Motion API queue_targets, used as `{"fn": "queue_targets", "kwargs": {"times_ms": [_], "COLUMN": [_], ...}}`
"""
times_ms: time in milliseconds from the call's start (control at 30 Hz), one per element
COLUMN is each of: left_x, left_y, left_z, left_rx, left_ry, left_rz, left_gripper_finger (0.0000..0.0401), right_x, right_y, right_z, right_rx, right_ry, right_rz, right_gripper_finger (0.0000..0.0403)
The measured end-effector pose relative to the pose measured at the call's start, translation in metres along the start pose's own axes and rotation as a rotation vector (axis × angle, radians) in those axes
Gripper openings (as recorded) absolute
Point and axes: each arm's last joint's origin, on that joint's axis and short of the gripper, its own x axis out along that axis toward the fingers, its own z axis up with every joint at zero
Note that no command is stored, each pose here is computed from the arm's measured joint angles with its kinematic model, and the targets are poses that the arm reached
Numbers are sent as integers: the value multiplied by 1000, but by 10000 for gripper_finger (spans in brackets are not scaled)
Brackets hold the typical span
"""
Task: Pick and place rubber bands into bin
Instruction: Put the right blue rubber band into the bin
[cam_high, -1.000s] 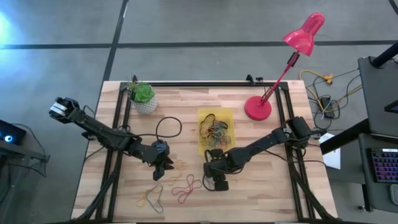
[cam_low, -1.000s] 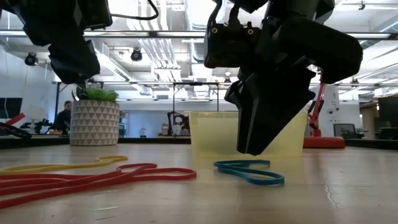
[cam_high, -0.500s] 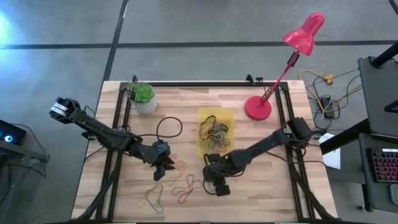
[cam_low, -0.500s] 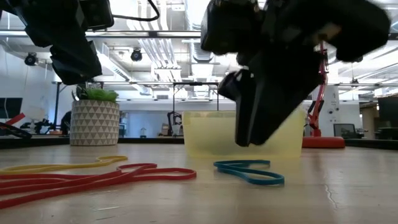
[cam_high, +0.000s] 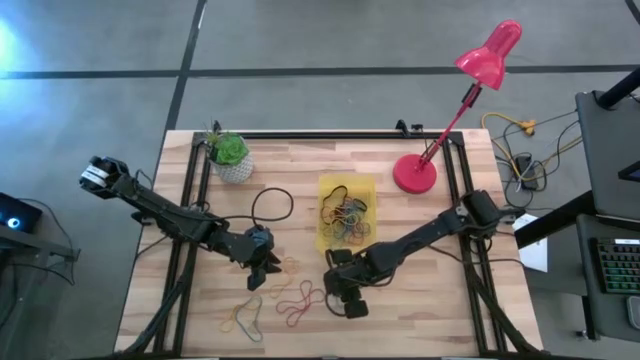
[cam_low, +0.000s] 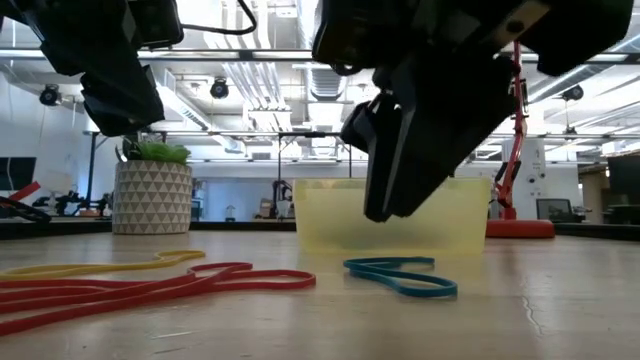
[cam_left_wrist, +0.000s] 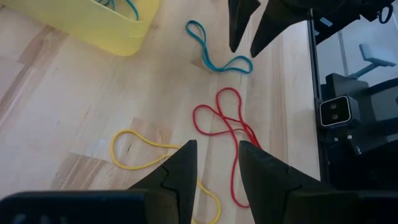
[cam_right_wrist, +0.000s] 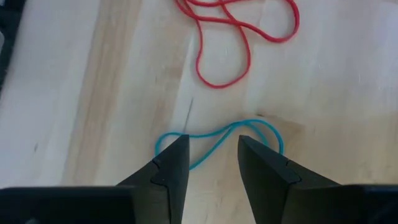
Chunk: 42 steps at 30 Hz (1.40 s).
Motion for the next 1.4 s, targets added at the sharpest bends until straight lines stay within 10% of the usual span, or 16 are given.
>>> {"fn": "queue_targets", "kwargs": {"times_ms": [667,1400], "left_x": [0,0], "left_y": [1,1], "left_z": [-1,-1], "left_rx": [30,29], "left_ry": [1,1], "left_rz": [4,5], "left_gripper_finger": [102,102], "right_x": [11,18], "right_y": [-15,-21], "right_z": [-12,-8], "right_rx": [135,90], "right_ry": [99,146], "right_rz": [-182,-108], "right_gripper_finger": [126,136]}}
